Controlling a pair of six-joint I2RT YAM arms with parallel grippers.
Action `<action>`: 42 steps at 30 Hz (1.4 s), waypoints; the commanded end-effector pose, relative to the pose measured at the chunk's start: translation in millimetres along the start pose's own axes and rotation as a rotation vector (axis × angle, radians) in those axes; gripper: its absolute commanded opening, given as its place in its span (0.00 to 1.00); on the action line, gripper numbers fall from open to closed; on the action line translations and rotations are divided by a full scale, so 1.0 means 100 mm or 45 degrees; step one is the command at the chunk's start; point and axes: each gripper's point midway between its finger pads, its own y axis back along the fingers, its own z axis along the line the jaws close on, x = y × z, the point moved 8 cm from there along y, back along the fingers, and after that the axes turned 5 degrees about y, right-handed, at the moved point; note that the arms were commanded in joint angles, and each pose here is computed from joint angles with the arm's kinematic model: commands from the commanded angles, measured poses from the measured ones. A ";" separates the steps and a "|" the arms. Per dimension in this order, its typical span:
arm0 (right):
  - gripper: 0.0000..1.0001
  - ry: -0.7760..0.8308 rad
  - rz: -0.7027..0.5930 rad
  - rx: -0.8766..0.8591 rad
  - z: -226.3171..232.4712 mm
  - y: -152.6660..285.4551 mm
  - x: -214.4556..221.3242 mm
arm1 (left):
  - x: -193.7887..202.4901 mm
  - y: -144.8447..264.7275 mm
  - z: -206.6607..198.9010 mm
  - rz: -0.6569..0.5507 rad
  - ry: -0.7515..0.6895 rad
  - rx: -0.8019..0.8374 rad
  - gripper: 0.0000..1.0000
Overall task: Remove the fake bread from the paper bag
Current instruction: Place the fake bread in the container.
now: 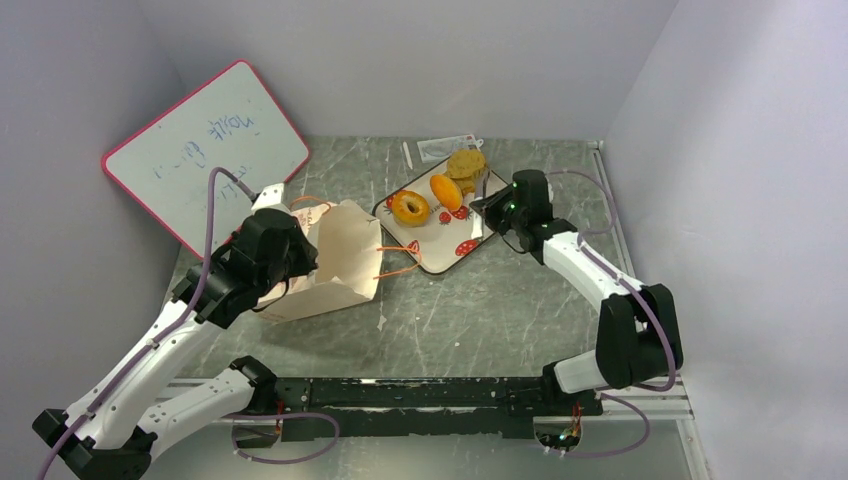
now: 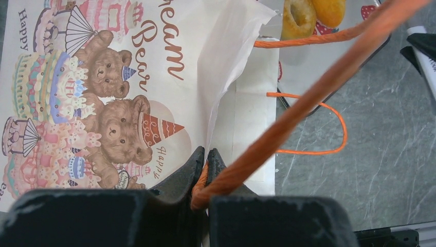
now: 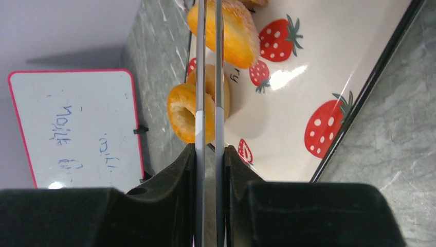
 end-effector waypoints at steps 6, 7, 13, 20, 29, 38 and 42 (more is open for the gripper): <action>0.00 -0.099 0.015 -0.096 -0.02 -0.02 0.05 | -0.04 0.07 -0.01 -0.006 0.011 0.029 0.07; 0.00 -0.101 0.019 -0.095 -0.03 -0.01 0.06 | -0.03 0.06 -0.01 -0.004 0.010 0.028 0.07; 0.00 -0.162 0.051 -0.100 -0.10 0.04 0.15 | -0.02 0.03 -0.02 0.000 0.019 0.040 0.07; 0.00 -0.350 0.063 -0.102 -0.08 0.11 0.16 | -0.02 0.01 -0.05 0.000 0.023 0.049 0.07; 0.11 -0.349 0.045 -0.113 -0.04 0.03 0.12 | -0.03 0.01 -0.05 -0.009 0.025 0.054 0.07; 0.38 -0.314 0.046 -0.095 -0.07 -0.08 0.11 | 0.00 -0.01 -0.05 0.004 0.013 0.064 0.07; 0.41 -0.312 0.047 -0.097 -0.10 -0.10 0.12 | -0.01 -0.01 -0.05 0.002 0.007 0.062 0.07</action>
